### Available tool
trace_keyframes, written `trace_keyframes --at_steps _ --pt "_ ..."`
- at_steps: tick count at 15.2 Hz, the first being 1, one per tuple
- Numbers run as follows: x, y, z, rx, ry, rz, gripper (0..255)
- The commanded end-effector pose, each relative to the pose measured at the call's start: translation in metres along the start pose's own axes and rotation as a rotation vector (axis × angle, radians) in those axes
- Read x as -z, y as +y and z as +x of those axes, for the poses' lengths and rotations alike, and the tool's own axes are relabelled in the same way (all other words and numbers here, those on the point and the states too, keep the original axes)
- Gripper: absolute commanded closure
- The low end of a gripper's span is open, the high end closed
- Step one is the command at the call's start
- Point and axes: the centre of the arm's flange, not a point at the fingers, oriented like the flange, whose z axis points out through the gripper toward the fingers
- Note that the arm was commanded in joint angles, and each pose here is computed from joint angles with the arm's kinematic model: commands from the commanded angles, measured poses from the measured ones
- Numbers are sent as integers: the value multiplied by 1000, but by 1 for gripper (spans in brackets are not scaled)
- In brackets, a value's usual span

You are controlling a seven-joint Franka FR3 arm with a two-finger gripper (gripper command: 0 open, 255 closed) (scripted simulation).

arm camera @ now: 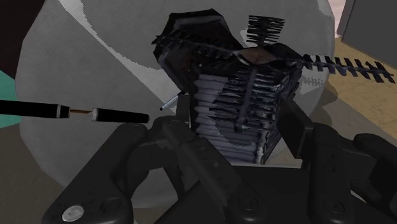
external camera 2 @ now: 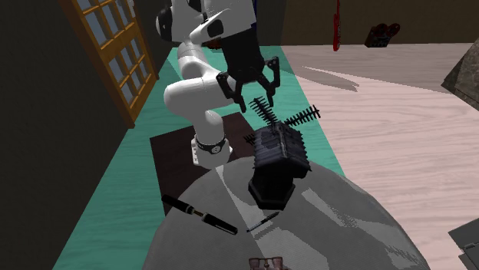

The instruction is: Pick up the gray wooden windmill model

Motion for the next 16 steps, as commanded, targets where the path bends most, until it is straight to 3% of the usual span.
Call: trace_keyframes --at_steps 1,16 --pt "8 -3 1 0 0 0 255" --pt "72 -26 15 0 0 0 255"
